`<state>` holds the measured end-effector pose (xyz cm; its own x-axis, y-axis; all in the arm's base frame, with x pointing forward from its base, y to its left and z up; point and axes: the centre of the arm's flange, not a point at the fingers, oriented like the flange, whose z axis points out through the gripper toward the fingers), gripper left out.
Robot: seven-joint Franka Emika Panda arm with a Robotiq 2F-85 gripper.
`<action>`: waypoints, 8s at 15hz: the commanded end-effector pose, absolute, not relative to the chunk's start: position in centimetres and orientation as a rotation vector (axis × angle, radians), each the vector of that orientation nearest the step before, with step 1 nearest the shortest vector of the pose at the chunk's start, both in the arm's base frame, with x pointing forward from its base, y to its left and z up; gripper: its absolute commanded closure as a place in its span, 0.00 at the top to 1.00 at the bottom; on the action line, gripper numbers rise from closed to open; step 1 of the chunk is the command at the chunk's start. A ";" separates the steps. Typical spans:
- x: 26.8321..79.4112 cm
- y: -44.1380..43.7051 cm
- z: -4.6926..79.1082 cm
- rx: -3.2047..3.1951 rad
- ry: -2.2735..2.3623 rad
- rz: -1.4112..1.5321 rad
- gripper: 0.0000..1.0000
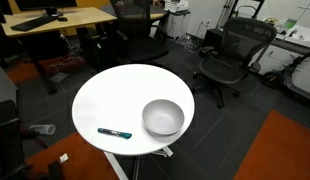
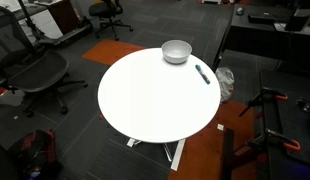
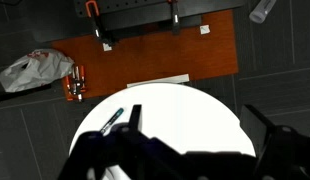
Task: Move the marker to the left
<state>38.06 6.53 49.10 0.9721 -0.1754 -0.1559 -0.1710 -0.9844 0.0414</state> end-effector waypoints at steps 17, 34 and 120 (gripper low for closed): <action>41.2 -1.1 48.8 3.089 -0.596 -0.062 1.00; 42.8 -9.2 38.4 2.874 -1.288 0.032 1.00; 53.3 -9.0 20.3 2.920 -1.150 -0.034 0.05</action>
<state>52.83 -10.30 18.23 0.7169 -0.6966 -0.0274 -0.6966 -0.7174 0.0113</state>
